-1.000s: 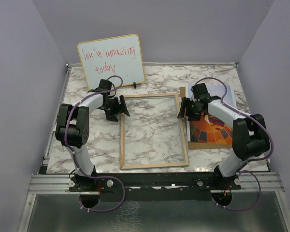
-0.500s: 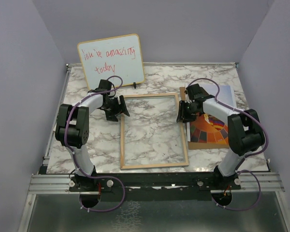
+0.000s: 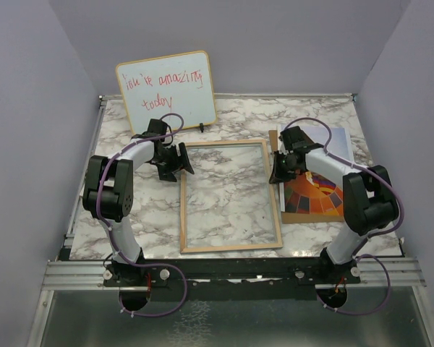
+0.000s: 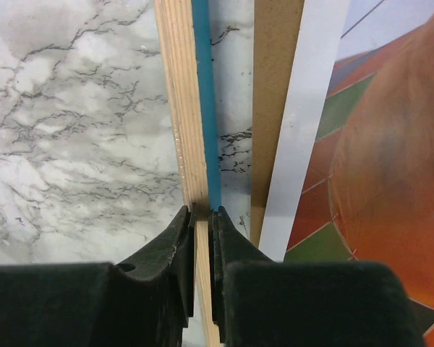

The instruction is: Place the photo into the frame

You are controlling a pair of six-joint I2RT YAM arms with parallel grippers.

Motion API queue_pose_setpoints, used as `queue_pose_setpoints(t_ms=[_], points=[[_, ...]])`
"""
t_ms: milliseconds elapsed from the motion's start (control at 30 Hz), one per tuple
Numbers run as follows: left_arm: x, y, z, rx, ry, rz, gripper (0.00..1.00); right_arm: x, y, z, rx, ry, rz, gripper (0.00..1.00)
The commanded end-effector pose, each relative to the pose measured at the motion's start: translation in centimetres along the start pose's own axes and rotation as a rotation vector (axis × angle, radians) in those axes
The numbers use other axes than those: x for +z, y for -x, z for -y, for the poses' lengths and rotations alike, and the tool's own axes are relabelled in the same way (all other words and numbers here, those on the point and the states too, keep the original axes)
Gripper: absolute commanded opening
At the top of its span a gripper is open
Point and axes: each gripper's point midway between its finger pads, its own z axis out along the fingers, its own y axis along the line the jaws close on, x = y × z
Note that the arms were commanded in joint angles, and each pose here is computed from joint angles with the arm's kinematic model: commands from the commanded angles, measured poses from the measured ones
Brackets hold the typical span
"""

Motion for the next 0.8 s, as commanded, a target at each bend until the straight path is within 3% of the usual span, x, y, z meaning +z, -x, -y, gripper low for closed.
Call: queue_pose_setpoints(t_ms=[0,233,500,767], points=[[2.0,-1.7,-1.8,0.004,0.049,-0.055,0.77,0.0,-1.2,1.5,0.019,-0.072,-0.017,0.12],[1.8,-1.7,-1.9,0.007,0.052,-0.05,0.77,-0.9,-0.4,2.7,0.051,-0.156,0.027,0.13],[1.7,-1.6,-1.8,0.009,0.053,-0.045,0.77,-2.8,1.0,-1.3,0.018,0.058,0.088,0.45],[1.7,-1.6,-1.7,0.011,0.049,-0.045,0.77,-0.1,-0.9,-1.8,-0.022,0.109,-0.038,0.61]])
